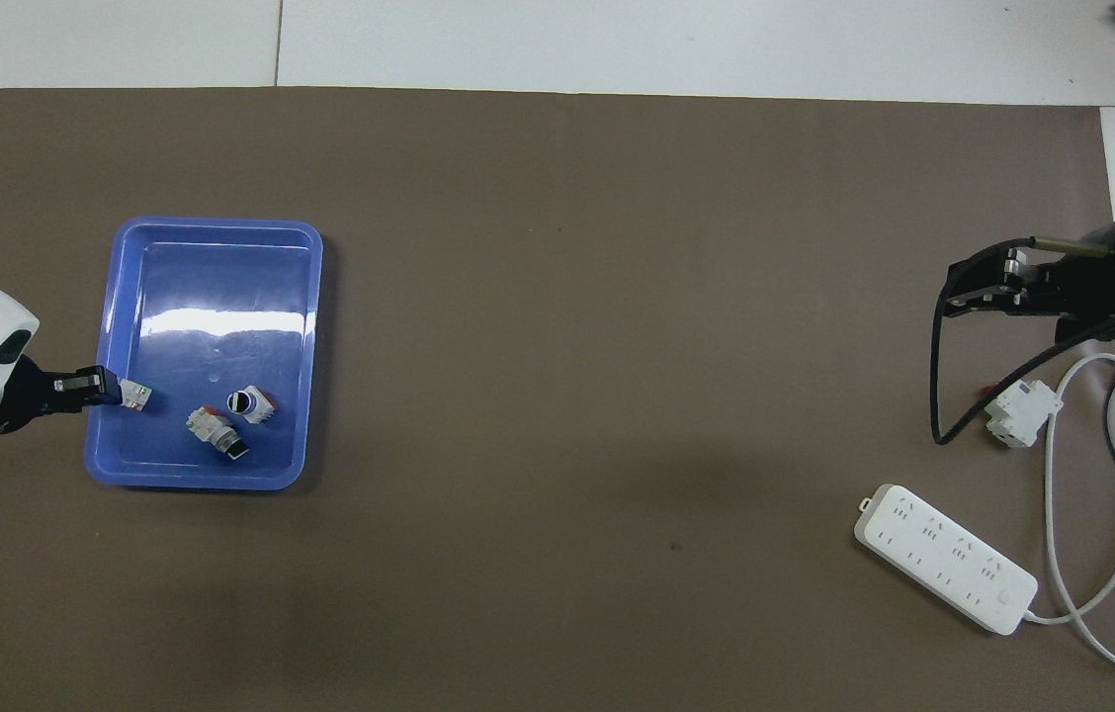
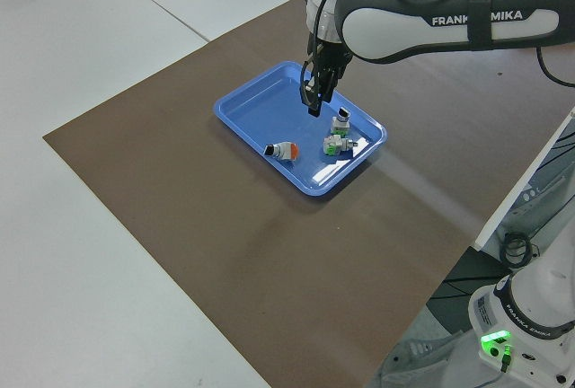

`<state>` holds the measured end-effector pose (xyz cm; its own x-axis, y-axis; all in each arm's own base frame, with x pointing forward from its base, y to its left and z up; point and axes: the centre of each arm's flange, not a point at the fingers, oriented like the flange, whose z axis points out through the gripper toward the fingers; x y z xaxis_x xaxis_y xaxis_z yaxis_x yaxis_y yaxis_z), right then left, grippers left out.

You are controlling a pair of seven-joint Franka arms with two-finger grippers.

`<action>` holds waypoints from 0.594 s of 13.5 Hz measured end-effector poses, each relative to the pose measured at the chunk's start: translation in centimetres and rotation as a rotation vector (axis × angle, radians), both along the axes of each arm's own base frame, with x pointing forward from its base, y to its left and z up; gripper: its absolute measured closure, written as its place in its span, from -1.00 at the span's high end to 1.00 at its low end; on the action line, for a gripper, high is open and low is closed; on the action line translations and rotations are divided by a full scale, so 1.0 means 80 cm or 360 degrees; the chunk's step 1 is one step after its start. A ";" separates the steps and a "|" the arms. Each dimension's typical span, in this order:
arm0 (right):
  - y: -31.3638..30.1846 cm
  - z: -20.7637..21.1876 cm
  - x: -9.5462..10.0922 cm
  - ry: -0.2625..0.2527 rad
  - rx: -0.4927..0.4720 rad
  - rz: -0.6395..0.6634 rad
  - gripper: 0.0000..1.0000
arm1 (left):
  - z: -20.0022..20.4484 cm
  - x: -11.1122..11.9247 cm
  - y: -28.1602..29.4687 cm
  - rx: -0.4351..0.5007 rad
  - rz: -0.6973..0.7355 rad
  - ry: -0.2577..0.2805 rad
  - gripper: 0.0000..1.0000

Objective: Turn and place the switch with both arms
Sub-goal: 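Open the left gripper to release the switch in the tray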

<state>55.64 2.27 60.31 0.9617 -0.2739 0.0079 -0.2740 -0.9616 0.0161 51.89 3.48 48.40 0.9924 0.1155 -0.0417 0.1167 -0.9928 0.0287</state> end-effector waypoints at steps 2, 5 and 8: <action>-0.001 -0.002 -0.001 0.0006 0.0000 0.0008 1.00 | 0.041 0.001 -0.012 0.0003 -0.0041 0.0080 -0.08; 0.006 -0.004 -0.002 0.0012 -0.0001 0.0024 1.00 | 0.092 -0.006 -0.042 0.0030 -0.0127 0.0166 -0.05; 0.007 -0.003 -0.001 -0.0003 0.0000 0.0026 1.00 | 0.140 -0.016 -0.071 0.0038 -0.0204 0.0210 0.00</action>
<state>55.57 2.82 60.06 0.9660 -0.2583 0.0096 -0.2584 -0.9659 0.0158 50.62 -2.22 59.57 0.9852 -0.0091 -0.1714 -0.0096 -1.0000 -0.0022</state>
